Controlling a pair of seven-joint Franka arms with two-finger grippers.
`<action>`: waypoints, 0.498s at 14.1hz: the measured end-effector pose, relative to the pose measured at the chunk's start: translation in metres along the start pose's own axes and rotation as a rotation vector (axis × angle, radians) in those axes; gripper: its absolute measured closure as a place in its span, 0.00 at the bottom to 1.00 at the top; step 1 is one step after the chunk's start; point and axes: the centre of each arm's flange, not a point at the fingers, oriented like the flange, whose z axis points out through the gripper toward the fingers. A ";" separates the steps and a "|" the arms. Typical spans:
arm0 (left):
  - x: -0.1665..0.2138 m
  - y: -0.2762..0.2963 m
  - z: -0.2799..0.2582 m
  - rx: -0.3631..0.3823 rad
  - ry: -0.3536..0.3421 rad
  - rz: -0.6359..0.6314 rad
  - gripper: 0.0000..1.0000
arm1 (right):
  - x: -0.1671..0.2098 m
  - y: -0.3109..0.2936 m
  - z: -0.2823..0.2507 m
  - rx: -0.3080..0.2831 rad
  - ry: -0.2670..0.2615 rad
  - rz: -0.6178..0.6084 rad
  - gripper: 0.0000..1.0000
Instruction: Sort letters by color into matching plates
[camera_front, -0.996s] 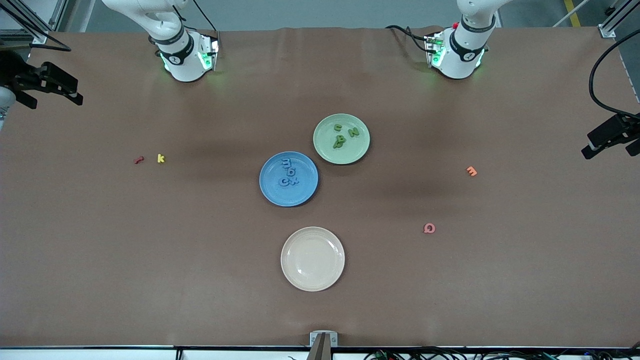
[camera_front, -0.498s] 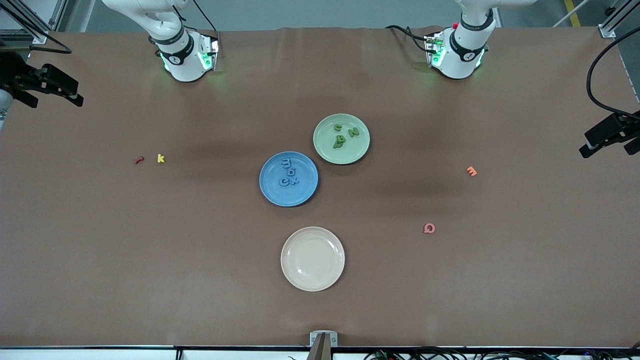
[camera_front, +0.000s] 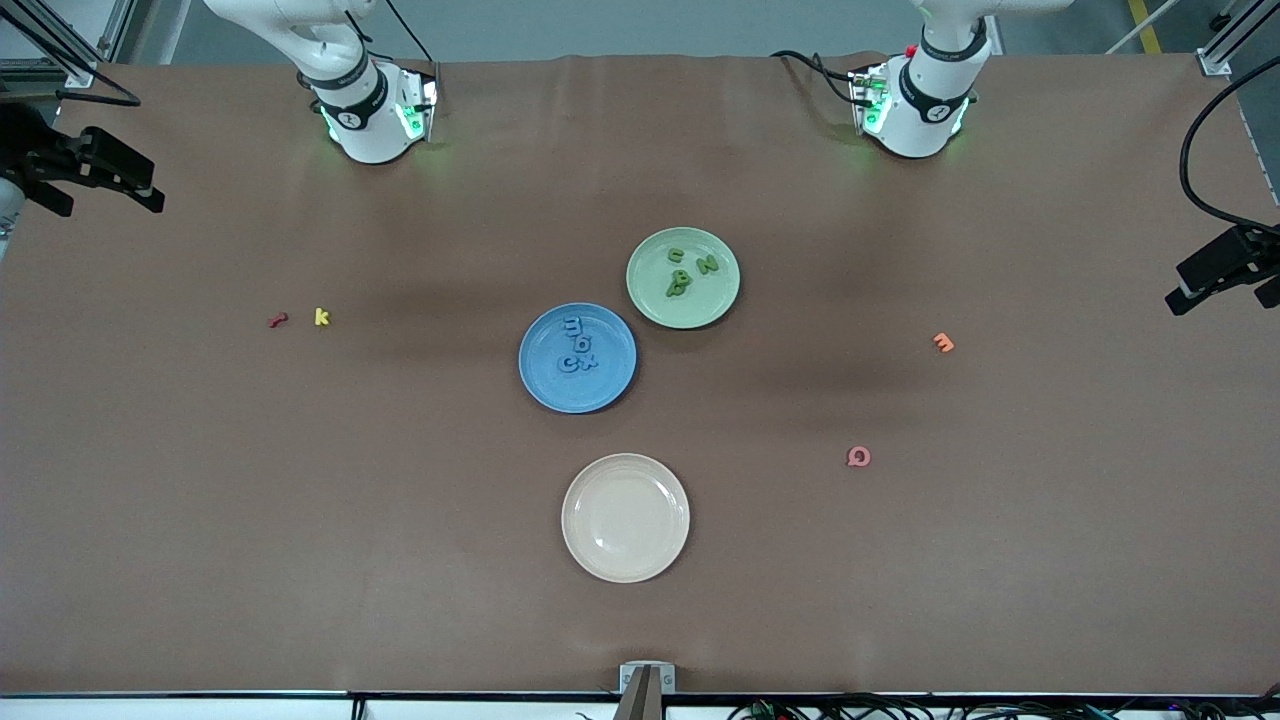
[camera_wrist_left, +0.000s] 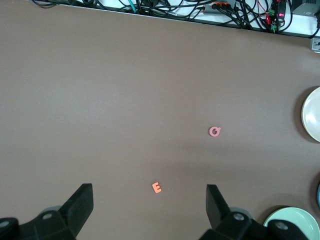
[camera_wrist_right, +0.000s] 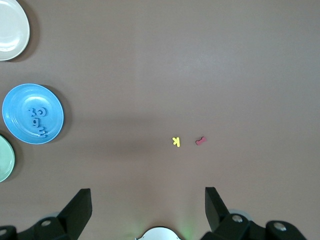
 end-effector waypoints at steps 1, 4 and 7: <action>0.000 0.001 0.000 -0.001 0.000 0.002 0.00 | 0.000 0.000 0.000 0.000 0.000 0.000 0.00; 0.000 0.004 0.000 -0.002 -0.002 0.007 0.00 | 0.000 0.000 0.000 0.000 0.000 0.000 0.00; 0.000 0.005 0.000 -0.003 -0.002 0.010 0.00 | 0.000 0.000 0.000 0.000 0.000 0.000 0.00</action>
